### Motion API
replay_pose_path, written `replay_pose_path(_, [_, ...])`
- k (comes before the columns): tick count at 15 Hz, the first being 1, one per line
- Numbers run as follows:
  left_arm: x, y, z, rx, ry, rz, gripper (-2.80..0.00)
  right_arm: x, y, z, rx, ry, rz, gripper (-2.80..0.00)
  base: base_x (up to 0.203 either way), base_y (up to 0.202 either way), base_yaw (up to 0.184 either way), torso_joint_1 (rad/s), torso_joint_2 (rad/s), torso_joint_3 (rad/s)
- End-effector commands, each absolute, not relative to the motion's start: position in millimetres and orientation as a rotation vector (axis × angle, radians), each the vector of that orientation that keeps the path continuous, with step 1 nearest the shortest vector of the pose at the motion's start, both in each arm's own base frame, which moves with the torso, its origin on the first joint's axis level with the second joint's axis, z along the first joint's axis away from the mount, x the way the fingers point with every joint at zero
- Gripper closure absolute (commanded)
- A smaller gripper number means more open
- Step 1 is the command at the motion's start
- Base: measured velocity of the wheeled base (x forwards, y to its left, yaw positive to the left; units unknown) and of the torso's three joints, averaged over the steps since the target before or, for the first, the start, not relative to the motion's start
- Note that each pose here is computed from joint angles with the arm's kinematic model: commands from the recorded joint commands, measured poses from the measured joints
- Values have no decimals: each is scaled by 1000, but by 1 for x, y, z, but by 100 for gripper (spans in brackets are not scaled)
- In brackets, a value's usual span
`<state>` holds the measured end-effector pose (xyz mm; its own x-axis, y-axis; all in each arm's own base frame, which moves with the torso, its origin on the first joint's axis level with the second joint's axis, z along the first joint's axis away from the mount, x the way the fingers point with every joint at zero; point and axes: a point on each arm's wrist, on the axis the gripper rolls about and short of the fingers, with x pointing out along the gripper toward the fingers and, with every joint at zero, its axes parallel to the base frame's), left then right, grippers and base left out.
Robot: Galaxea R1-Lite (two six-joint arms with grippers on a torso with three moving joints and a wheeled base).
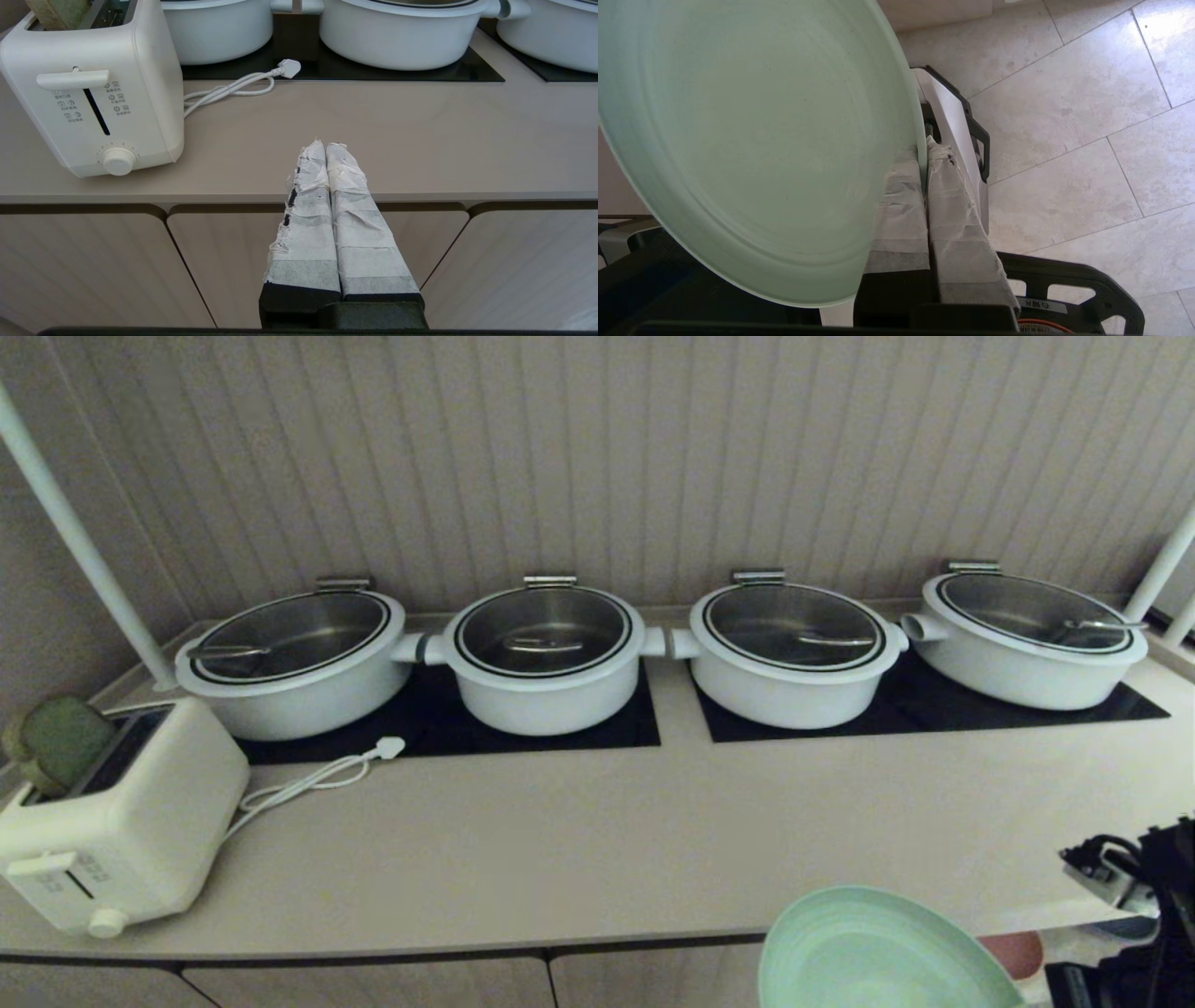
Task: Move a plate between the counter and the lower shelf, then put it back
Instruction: Put the plate in the cupboard
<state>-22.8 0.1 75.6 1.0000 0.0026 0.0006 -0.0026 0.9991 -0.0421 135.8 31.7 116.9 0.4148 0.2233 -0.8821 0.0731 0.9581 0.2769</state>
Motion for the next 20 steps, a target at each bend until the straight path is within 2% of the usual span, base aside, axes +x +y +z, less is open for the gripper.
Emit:
replay_pose_path(1, [-23, 0, 76, -43, -2, 3, 0, 132, 31, 114, 293, 1158, 93, 0, 0, 0, 0, 0, 0, 0])
replay_pose_path(20, [-23, 0, 76, -43, -2, 3, 0, 126, 30, 109, 313, 1174, 81, 0, 0, 0, 0, 0, 0, 0])
